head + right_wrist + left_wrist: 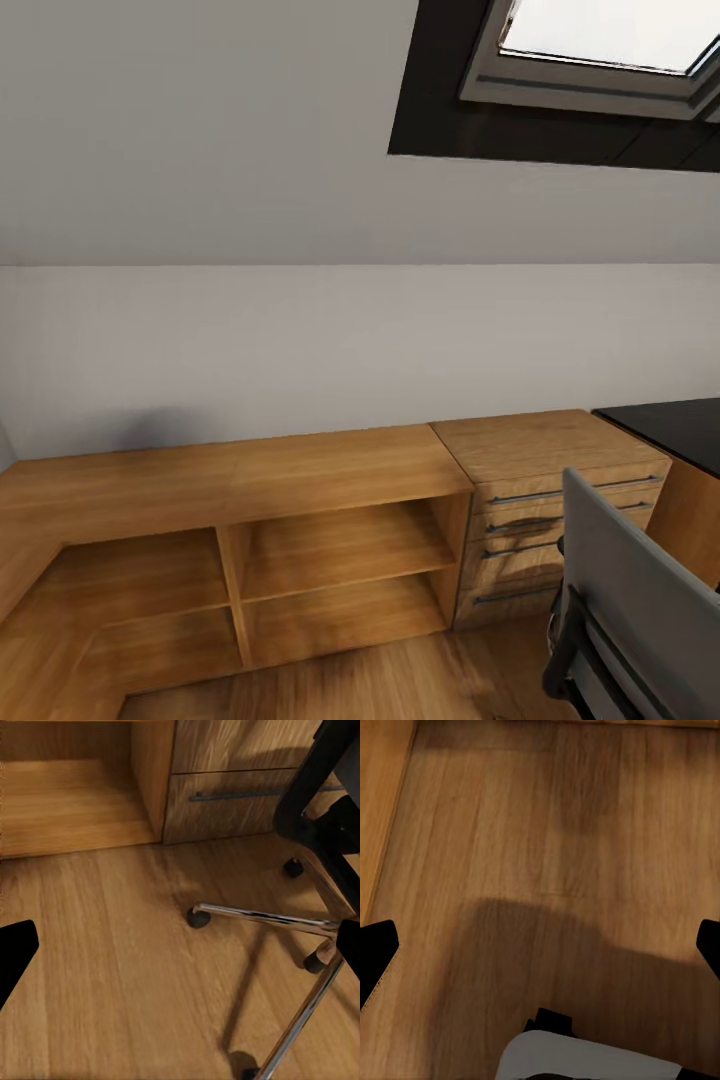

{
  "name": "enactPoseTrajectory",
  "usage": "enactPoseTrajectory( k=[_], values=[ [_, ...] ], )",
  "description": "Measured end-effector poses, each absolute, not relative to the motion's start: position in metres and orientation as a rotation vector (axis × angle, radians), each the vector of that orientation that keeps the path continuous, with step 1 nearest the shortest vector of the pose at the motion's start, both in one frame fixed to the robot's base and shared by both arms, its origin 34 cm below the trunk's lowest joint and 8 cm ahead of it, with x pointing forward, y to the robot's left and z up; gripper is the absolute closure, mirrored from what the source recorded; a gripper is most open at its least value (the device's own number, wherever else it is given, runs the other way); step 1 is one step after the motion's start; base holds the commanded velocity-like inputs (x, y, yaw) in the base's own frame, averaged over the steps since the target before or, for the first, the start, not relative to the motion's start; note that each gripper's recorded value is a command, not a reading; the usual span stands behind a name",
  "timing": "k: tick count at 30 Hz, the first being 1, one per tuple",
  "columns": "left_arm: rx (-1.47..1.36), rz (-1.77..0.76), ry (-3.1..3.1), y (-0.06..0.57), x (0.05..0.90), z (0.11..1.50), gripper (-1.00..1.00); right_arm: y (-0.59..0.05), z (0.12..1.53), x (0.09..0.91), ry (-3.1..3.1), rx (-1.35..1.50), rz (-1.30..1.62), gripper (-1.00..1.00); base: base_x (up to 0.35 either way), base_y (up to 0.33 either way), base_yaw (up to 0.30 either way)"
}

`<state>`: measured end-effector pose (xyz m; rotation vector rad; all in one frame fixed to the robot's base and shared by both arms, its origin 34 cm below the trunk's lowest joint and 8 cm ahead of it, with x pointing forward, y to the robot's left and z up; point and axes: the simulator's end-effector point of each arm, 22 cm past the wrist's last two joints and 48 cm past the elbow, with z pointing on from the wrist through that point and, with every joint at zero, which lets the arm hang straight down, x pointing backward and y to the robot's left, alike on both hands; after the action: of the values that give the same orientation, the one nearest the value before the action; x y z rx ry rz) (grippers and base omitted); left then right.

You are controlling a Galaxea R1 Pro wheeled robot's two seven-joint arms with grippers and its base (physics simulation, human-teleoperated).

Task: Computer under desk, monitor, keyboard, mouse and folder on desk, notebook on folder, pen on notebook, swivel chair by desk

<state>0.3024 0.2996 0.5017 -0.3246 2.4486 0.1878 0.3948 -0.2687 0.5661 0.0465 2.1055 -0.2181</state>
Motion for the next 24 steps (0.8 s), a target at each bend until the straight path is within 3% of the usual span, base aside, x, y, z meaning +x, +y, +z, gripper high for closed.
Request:
enactPoseTrajectory(
  k=[17,24],
  values=[
    [-0.328,0.187,2.439,0.303,0.306,0.503,-1.00,-0.225,0.573,0.421,2.097,0.082,-0.100,-1.00,0.119,0.038,-0.001],
    [-0.328,0.184,2.439,0.301,0.306,0.503,-1.00,-0.222,0.573,0.421,2.098,0.090,-0.096,-1.00,0.078,0.202,-0.114]
  ],
)
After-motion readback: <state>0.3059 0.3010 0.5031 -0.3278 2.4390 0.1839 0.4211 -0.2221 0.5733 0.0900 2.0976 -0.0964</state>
